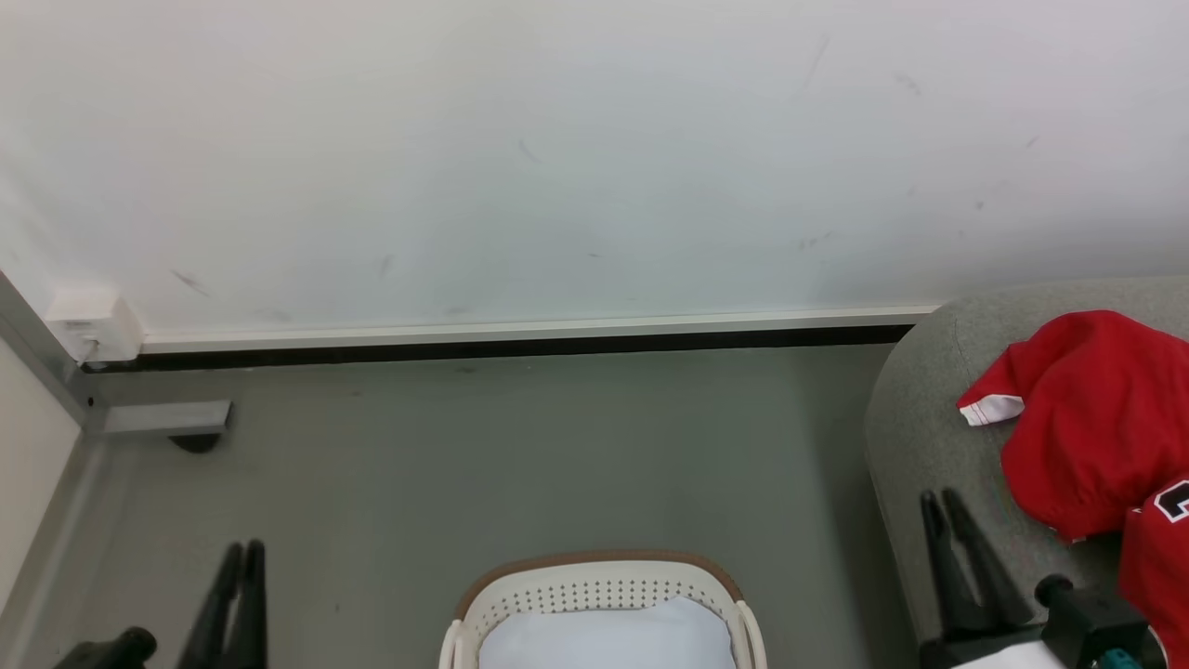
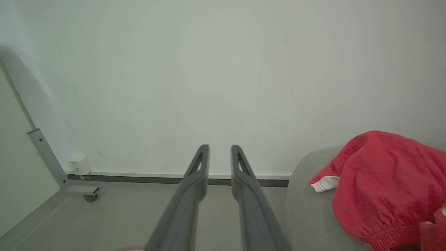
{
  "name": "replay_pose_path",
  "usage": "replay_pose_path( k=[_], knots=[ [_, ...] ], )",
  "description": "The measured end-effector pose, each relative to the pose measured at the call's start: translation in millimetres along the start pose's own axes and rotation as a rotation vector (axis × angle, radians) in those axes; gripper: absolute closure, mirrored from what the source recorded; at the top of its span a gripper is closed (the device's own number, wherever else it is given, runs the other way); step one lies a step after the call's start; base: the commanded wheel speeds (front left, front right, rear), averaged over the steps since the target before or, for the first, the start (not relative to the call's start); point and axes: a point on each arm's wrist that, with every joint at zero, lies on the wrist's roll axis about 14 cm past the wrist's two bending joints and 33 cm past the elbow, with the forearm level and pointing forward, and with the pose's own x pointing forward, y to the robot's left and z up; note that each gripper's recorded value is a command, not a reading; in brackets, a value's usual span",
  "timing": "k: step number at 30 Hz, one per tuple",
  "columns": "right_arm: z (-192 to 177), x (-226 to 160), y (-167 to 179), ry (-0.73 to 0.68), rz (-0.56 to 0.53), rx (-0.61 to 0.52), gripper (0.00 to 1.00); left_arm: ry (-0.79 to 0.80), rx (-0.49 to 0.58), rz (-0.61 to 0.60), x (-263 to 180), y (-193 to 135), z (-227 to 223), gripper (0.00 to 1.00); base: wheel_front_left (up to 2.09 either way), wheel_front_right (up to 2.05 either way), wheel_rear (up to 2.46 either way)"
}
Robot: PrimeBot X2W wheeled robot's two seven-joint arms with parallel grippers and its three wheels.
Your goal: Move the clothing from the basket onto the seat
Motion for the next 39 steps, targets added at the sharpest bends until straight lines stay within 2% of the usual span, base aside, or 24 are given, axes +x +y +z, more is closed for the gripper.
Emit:
replay_pose_path(
  k=[5, 17, 39],
  knots=[
    [-20, -11, -3, 0.066, -0.026, 0.040, 1.00, 0.054, -0.043, 0.018, -7, -2, -18, 1.00, 0.00, 0.00, 0.00],
    [-21, -11, -17, 0.071, -0.096, 0.250, 1.00, 0.067, -0.242, 0.082, -5, 3, -20, 1.00, 0.00, 0.00, 0.00],
    [-17, -8, -35, 0.055, -0.171, 0.562, 1.00, 0.063, -0.557, 0.137, 3, 3, -15, 1.00, 0.00, 0.00, 0.00]
  ],
)
